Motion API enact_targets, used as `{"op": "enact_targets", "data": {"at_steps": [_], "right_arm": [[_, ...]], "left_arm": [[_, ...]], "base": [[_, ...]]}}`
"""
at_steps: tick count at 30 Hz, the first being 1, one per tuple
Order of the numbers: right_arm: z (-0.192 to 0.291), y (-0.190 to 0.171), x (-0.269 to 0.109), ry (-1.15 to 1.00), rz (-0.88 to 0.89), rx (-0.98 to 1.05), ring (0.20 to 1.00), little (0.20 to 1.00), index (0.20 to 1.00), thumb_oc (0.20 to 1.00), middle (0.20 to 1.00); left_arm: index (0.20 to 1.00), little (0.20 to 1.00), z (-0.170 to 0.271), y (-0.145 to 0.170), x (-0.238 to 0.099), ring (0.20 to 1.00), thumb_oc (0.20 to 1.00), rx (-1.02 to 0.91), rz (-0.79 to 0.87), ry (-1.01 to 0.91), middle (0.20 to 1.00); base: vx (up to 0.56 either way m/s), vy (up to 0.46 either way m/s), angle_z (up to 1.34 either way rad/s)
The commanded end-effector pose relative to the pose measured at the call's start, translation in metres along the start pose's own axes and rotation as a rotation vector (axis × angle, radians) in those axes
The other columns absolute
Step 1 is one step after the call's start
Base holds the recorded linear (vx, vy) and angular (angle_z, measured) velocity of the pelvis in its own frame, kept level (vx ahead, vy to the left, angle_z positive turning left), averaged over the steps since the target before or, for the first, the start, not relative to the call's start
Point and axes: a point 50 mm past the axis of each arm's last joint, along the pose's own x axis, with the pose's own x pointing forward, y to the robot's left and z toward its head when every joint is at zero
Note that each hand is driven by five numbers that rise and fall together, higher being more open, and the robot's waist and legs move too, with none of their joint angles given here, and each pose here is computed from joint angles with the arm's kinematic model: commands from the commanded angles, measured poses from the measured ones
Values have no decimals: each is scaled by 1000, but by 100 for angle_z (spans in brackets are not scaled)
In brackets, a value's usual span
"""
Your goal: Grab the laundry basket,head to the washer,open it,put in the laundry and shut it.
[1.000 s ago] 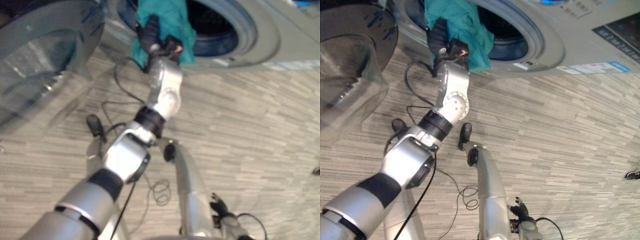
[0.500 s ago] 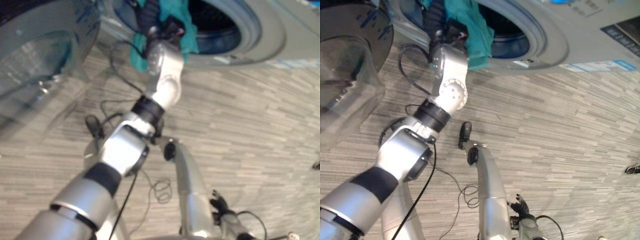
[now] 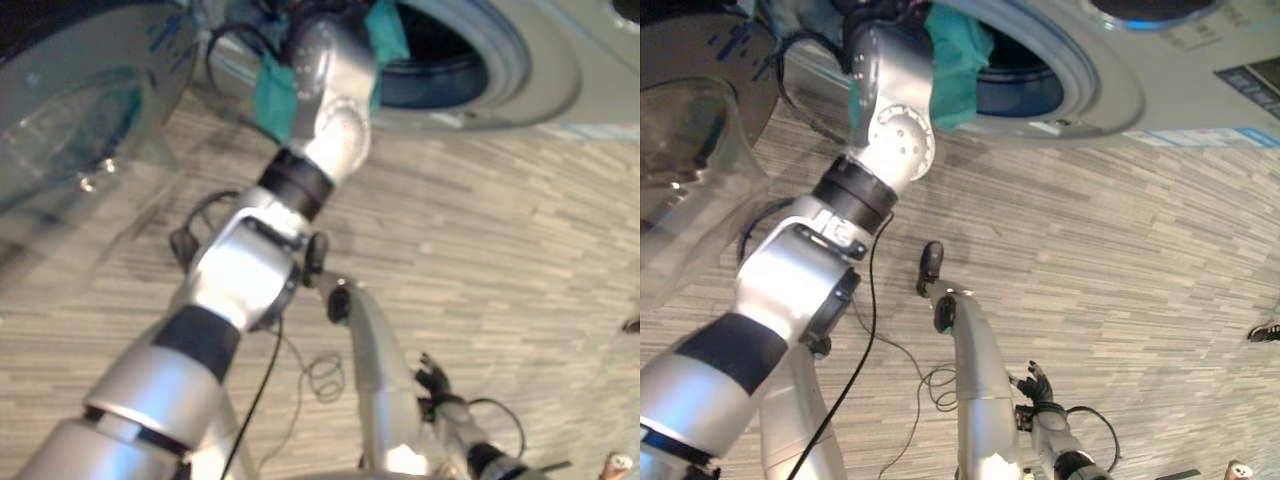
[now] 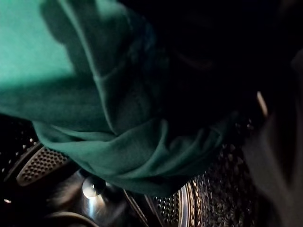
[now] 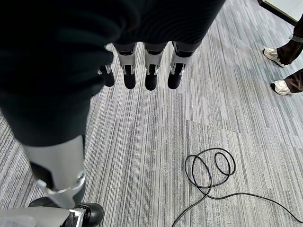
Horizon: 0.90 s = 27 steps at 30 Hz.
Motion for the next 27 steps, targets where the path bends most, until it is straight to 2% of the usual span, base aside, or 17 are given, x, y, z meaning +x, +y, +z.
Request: {"op": "enact_targets", "data": {"at_steps": [1, 2, 3, 4, 5, 6, 9, 11, 15, 19, 25, 27], "right_arm": [[-13, -38, -5, 36, -127, 18, 1000, 1000, 1000, 1000, 1000], [-12, -40, -5, 35, -135, 17, 1000, 1000, 1000, 1000, 1000], [-15, -43, -6, 38, -142, 14, 1000, 1000, 1000, 1000, 1000], [-15, -43, -6, 38, -142, 13, 1000, 1000, 1000, 1000, 1000], [-15, -43, -6, 38, -142, 13, 1000, 1000, 1000, 1000, 1000], [-20, -49, -8, 53, -163, 5, 1000, 1000, 1000, 1000, 1000], [-17, -53, -7, 51, -192, 5, 1000, 1000, 1000, 1000, 1000], [-24, -49, -10, 68, -163, -24, 1000, 1000, 1000, 1000, 1000], [-19, -52, -9, 60, -155, -34, 1000, 1000, 1000, 1000, 1000], [-10, -46, -8, 15, -76, -78, 1000, 1000, 1000, 1000, 1000], [9, -42, -5, -70, -29, -79, 1000, 1000, 1000, 1000, 1000], [26, -39, -4, -148, 2, -64, 1000, 1000, 1000, 1000, 1000]], "left_arm": [[200, 200, 2, -95, -32, 200, 200, 37, -325, -50, 200], [282, 282, 6, -99, -29, 282, 282, 48, -341, -57, 282], [282, 282, 11, -101, -27, 282, 282, 55, -357, -70, 282], [683, 683, 11, -100, -26, 683, 683, 53, -358, -69, 683], [683, 683, 11, -100, -26, 683, 683, 53, -358, -69, 683], [1000, 1000, 17, -97, -18, 1000, 1000, 69, -362, -70, 1000], [1000, 1000, 25, -97, -16, 1000, 1000, -43, -410, -50, 1000], [1000, 1000, 14, -99, -30, 1000, 1000, -144, -490, 18, 1000], [1000, 1000, -8, -93, -48, 1000, 1000, -177, -517, 108, 1000], [1000, 1000, -28, -91, -62, 1000, 1000, -136, -568, 181, 1000], [1000, 1000, -36, -74, -71, 1000, 1000, -31, -639, 170, 1000], [1000, 1000, -38, -43, -74, 1000, 1000, 91, -671, 134, 1000]], "base": [[-3, 17, -3], [-9, 17, -5], [-9, 4, -8], [-6, 1, -12], [7, -11, -13], [20, -8, -11], [14, 1, -3], [0, 0, 0], [-2, 15, 3], [2, -1, 3], [-6, 6, 0], [-43, 31, 4]]}}
